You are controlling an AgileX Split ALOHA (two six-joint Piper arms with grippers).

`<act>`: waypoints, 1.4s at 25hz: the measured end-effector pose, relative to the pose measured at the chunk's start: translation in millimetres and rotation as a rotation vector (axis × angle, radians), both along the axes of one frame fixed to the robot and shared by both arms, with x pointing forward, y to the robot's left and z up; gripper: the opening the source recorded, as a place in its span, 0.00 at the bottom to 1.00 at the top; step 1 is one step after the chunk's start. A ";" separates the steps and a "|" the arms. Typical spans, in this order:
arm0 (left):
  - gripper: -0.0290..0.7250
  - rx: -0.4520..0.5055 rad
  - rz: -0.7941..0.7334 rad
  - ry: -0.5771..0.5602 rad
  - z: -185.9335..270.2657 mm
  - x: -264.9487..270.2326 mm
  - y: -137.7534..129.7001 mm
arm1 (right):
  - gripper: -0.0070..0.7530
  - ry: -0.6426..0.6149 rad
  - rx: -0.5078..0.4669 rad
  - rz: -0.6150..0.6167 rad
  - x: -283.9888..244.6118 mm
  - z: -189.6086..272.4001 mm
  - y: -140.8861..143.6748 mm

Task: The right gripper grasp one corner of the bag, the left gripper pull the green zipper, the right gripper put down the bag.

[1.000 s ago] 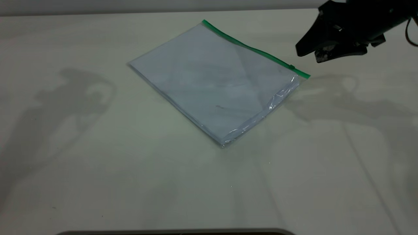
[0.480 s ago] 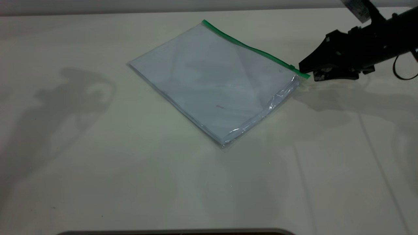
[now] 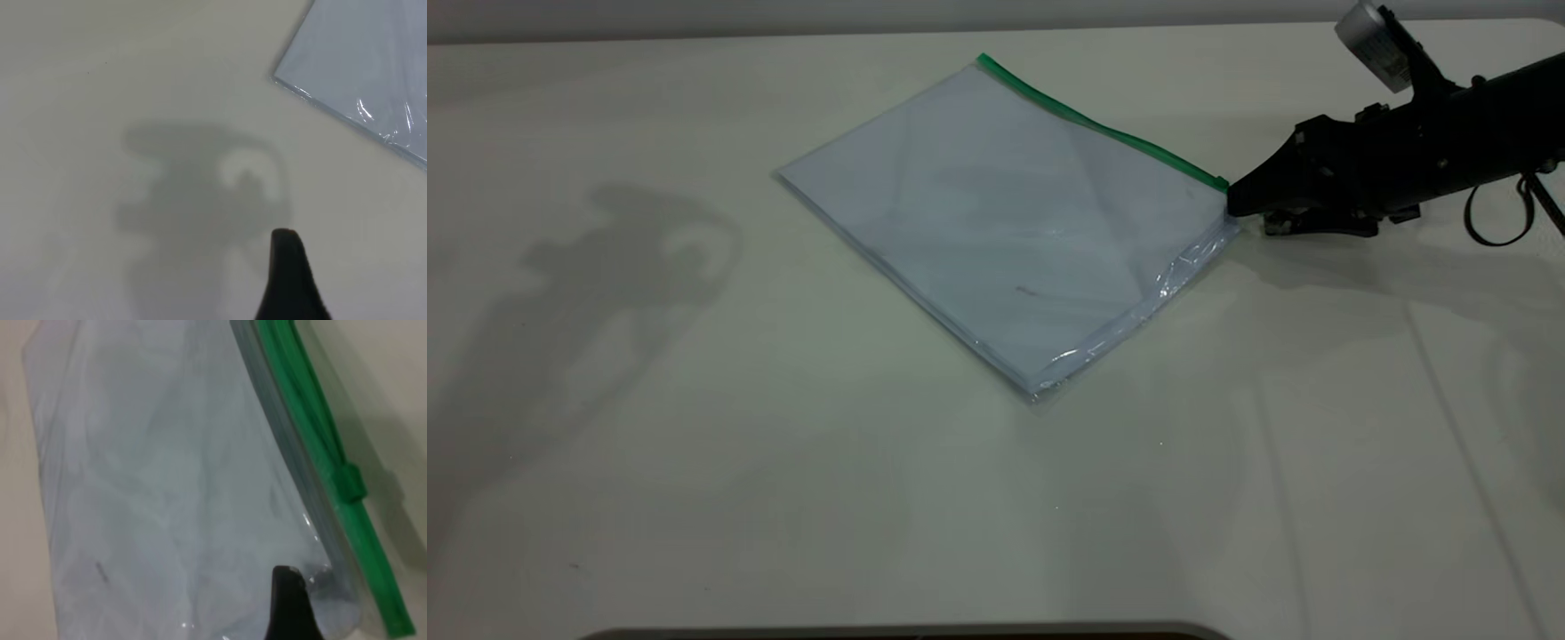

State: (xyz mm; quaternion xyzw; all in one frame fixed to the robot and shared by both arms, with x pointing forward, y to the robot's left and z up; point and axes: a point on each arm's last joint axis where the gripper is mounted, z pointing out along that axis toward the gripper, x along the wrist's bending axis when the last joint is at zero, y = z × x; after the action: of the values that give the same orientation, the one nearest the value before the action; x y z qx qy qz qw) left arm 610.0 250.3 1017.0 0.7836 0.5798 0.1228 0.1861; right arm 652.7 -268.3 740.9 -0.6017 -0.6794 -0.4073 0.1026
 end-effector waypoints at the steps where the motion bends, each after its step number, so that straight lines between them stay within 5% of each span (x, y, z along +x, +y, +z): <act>1: 0.80 0.000 0.000 -0.002 0.1 0.2 0.0 | 0.72 -0.004 0.011 -0.001 0.6 0.1 0.6; 13: 0.80 -0.001 0.002 -0.011 0.4 0.9 0.0 | 0.60 -0.025 0.062 0.029 0.2 -1.3 27.1; 16: 0.80 -0.001 0.002 -0.011 0.4 0.9 0.0 | 0.47 -0.026 0.062 0.040 -0.4 -1.2 31.1; 22: 0.80 0.001 -0.002 -0.011 0.4 0.9 0.0 | 0.06 -0.061 0.128 0.099 0.6 5.9 35.9; 29: 0.80 0.025 -0.134 -0.048 -5.6 5.9 -3.5 | 0.05 -0.144 0.201 0.355 21.3 37.7 51.5; 35: 0.80 -0.081 -0.296 -0.030 -34.6 17.2 -23.5 | 0.05 -0.169 0.077 0.623 40.9 68.7 97.2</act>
State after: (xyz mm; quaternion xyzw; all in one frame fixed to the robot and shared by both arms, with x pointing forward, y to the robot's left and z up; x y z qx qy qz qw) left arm 627.2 226.8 982.4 0.8506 0.4595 0.0821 0.2422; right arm 693.6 -171.1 809.6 -0.3244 -0.8211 -0.4303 0.1881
